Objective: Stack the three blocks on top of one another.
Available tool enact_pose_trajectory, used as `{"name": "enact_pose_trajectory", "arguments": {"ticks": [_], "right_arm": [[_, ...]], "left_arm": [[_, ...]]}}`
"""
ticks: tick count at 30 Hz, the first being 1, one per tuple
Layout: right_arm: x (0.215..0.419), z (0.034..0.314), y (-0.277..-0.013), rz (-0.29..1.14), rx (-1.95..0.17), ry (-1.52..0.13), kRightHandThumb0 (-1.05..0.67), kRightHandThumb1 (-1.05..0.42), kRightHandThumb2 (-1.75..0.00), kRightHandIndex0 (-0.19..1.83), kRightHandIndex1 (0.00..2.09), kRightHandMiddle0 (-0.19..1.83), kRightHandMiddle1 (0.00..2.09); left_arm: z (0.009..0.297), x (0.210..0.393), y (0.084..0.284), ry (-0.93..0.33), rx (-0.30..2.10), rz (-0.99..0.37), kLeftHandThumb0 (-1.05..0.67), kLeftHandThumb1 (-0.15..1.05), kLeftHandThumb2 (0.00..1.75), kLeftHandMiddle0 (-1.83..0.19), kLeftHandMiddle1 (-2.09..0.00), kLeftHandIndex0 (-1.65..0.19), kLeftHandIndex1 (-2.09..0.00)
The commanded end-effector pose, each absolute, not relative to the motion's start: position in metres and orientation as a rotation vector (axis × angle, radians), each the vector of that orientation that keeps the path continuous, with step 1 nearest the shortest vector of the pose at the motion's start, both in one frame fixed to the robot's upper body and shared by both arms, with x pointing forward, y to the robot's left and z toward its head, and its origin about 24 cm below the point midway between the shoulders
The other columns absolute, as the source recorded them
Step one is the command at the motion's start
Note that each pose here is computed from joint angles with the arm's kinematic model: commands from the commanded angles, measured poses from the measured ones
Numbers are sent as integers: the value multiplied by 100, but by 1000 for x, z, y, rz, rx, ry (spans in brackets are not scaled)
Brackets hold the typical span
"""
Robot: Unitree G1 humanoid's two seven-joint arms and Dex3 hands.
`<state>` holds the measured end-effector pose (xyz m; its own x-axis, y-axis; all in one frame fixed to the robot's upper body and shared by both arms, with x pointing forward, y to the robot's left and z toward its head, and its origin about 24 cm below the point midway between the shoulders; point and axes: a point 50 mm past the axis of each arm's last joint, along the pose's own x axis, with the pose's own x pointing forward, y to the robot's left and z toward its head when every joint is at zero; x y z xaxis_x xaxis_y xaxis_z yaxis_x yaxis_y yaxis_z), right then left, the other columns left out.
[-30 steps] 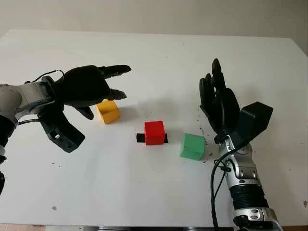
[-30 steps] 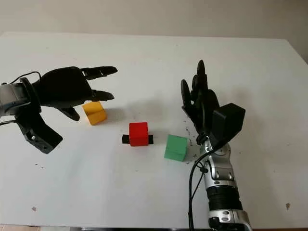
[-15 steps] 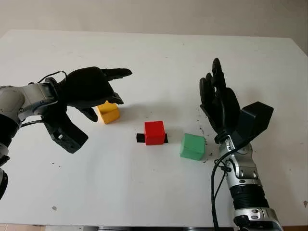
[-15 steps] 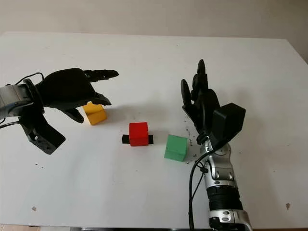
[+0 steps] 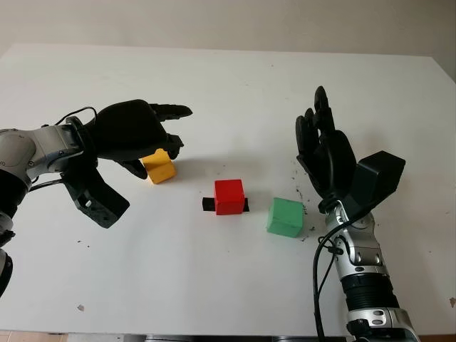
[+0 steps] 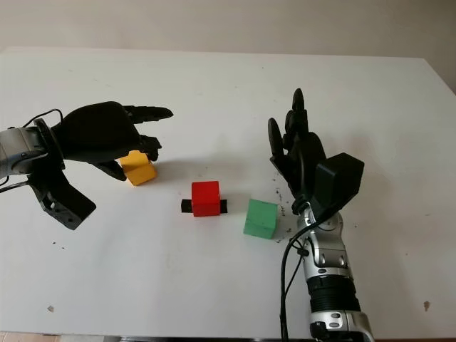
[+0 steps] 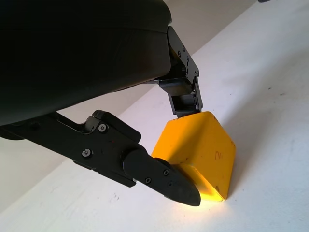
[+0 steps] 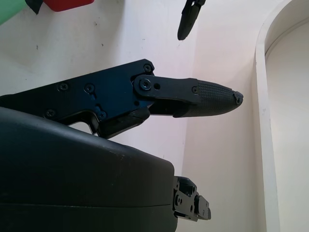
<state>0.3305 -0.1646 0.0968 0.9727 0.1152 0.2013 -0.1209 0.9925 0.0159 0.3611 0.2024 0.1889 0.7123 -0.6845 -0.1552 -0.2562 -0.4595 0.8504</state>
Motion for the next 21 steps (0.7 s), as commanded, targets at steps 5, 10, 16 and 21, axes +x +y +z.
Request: {"name": "enact_pose_trajectory", "arguments": {"ticks": [5, 10, 16, 21], "right_arm": [[330, 101, -167, 113, 18, -222, -76, -105, -49, -19, 0, -19, 3], [330, 100, -166, 116, 23, -212, -77, -105, -47, -19, 0, -19, 4], [330, 100, -164, 122, 40, -213, -76, -105, -47, -19, 0, -19, 2], [330, 99, -163, 121, 45, -214, -76, -105, -46, -19, 0, -19, 2]], "left_arm": [[206, 364, 201, -676, 1971, -573, -42, 90, 5, -23, -6, -58, -103], [226, 362, 196, -657, 1944, -557, -41, 90, 5, -24, -6, -57, -106], [255, 357, 184, -748, 1962, -512, -43, 89, 5, -27, -6, -55, -116], [273, 350, 170, -812, 1965, -505, -40, 88, 5, -29, -6, -56, -122]]}}
